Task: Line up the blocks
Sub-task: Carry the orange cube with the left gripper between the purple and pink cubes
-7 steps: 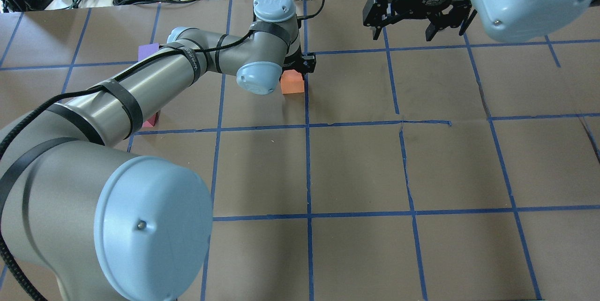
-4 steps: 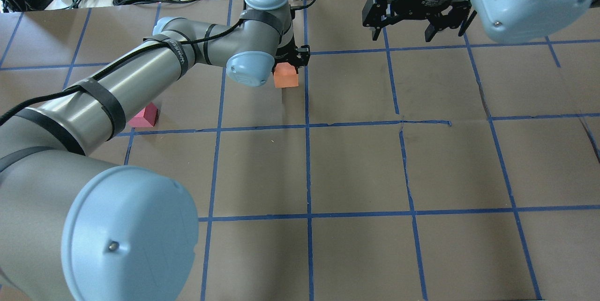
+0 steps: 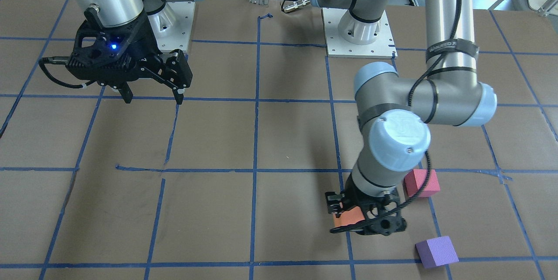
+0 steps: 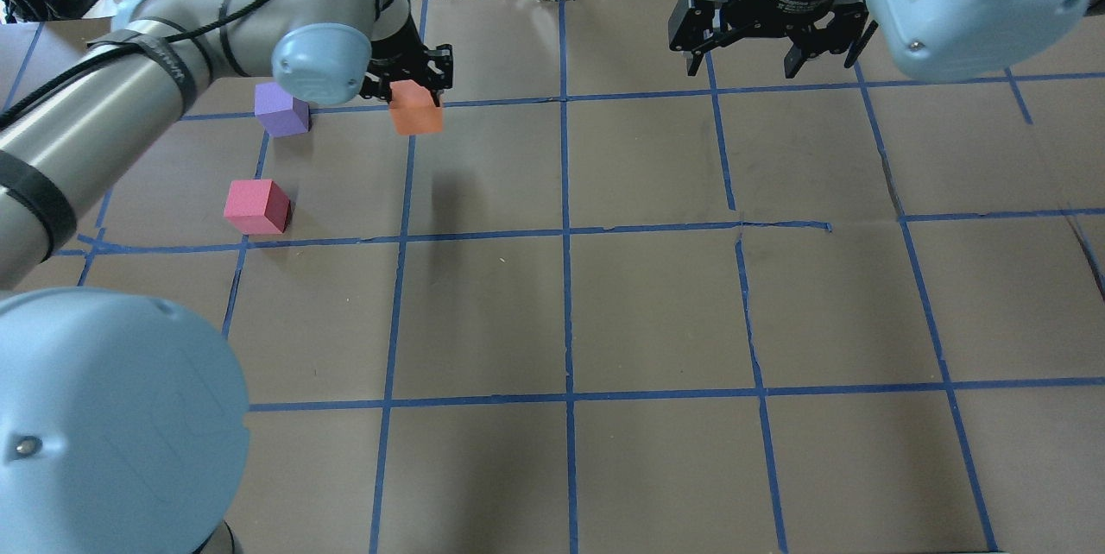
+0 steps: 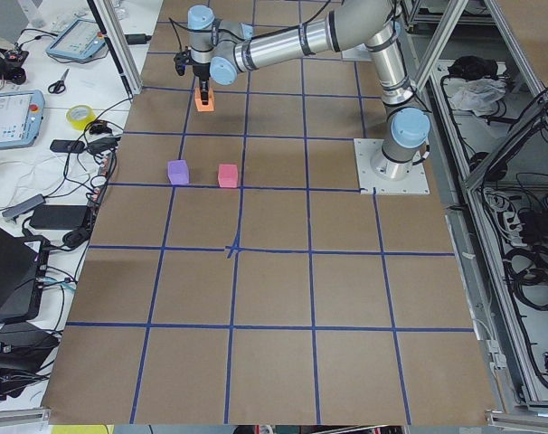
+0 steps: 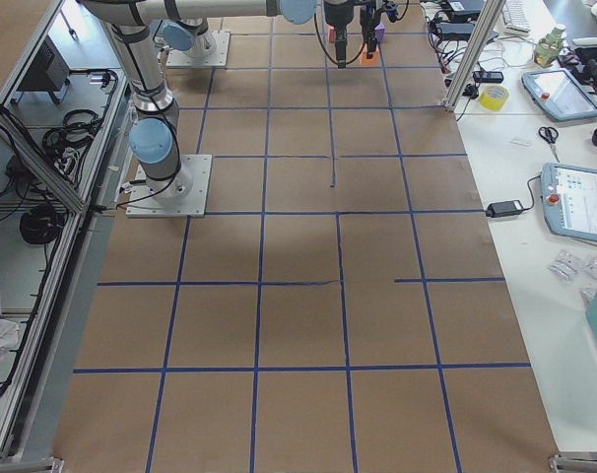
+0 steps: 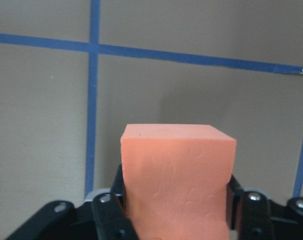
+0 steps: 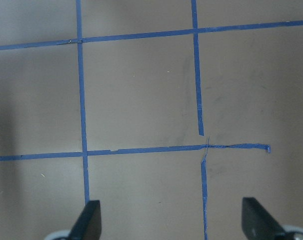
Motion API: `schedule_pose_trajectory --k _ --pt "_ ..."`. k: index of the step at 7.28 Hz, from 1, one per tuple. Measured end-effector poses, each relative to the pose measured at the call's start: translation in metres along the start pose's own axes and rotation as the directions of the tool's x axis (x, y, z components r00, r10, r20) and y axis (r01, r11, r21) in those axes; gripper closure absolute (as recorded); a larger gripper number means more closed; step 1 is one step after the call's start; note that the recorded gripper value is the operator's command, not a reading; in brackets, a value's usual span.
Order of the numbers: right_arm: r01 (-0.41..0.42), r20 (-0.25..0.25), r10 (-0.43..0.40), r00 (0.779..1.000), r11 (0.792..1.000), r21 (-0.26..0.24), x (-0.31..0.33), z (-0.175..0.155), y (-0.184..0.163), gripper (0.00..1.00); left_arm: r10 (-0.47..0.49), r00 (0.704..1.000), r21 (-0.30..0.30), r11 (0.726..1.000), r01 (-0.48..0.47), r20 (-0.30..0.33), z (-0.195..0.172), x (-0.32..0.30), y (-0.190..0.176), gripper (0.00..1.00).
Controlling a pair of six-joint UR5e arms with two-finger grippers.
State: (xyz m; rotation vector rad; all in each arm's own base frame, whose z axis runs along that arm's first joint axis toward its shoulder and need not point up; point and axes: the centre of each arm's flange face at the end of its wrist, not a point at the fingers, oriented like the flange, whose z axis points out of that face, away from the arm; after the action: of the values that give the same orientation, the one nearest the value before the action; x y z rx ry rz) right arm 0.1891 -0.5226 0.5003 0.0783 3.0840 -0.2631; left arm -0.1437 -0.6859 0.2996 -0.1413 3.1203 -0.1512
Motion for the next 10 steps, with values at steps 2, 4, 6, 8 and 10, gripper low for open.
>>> schedule_pose_trajectory --k 2,4,6,8,10 --pt "0.003 -0.004 -0.003 1.0 1.0 0.001 0.0 0.0 0.0 0.0 0.032 0.999 -0.004 0.999 -0.032 0.011 -0.01 -0.092 -0.015 0.86" --pt "0.004 -0.005 -0.004 1.0 1.0 0.003 0.0 0.001 0.0 0.0 0.107 0.994 -0.011 0.994 -0.106 0.015 -0.002 -0.164 -0.021 0.91" --pt "0.003 -0.005 -0.003 1.0 1.0 0.002 0.0 0.001 0.0 0.0 0.142 0.99 -0.024 0.99 -0.141 0.014 0.016 -0.202 -0.022 0.91" --pt "0.002 -0.004 -0.002 1.0 1.0 0.007 0.0 0.001 0.0 0.0 0.143 0.99 -0.011 0.99 -0.143 0.015 0.034 -0.211 -0.018 0.91" --pt "0.002 -0.004 -0.002 1.0 1.0 0.008 0.0 0.001 -0.001 0.0 0.141 0.99 -0.015 0.99 -0.141 0.011 0.052 -0.213 -0.012 0.91"
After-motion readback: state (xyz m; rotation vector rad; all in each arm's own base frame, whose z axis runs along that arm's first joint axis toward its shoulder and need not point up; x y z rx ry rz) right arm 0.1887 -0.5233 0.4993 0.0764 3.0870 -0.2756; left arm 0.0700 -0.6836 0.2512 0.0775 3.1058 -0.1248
